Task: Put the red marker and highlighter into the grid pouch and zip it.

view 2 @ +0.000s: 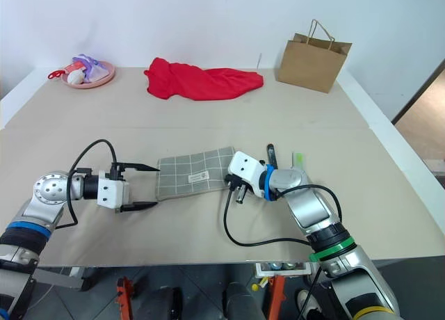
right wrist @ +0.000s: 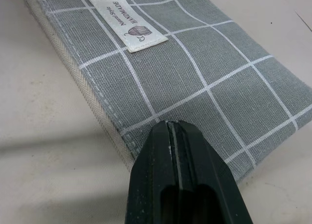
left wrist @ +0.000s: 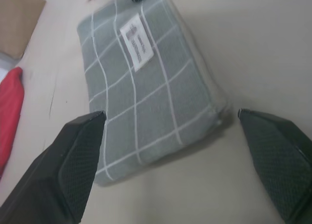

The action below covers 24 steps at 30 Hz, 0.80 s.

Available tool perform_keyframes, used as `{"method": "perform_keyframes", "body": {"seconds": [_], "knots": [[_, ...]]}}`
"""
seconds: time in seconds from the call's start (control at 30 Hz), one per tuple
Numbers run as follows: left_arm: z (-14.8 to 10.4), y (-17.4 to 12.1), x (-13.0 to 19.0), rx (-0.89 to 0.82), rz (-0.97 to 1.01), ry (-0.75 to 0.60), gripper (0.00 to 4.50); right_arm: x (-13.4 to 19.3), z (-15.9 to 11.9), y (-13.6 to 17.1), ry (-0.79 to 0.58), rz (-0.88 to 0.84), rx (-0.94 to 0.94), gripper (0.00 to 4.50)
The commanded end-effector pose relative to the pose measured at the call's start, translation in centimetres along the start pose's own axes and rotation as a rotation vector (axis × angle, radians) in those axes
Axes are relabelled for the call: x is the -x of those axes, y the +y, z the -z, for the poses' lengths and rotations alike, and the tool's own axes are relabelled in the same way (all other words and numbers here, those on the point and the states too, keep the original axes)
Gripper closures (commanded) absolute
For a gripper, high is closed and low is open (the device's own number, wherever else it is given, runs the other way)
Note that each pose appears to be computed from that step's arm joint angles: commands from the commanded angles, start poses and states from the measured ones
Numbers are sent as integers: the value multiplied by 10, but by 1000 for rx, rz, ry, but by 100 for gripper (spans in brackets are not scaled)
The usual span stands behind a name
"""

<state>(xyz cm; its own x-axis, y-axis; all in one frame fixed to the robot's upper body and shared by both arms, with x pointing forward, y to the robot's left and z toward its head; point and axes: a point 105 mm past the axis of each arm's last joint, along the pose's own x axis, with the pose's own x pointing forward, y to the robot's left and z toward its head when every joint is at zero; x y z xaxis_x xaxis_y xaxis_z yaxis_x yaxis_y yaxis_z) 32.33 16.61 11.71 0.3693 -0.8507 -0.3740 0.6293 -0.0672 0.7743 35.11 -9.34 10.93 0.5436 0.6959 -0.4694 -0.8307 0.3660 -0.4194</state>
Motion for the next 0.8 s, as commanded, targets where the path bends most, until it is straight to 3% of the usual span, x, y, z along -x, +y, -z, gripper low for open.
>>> {"method": "perform_keyframes", "body": {"seconds": [0.03, 0.8], "knots": [[-2, 5, -11, -29, -11, -15, 0, 1, 0, 0, -1, -6, 2, 437], [-7, 0, -37, -54, 1, -70, 0, 0, 0, -3, 4, 2, 13, 437]]}}
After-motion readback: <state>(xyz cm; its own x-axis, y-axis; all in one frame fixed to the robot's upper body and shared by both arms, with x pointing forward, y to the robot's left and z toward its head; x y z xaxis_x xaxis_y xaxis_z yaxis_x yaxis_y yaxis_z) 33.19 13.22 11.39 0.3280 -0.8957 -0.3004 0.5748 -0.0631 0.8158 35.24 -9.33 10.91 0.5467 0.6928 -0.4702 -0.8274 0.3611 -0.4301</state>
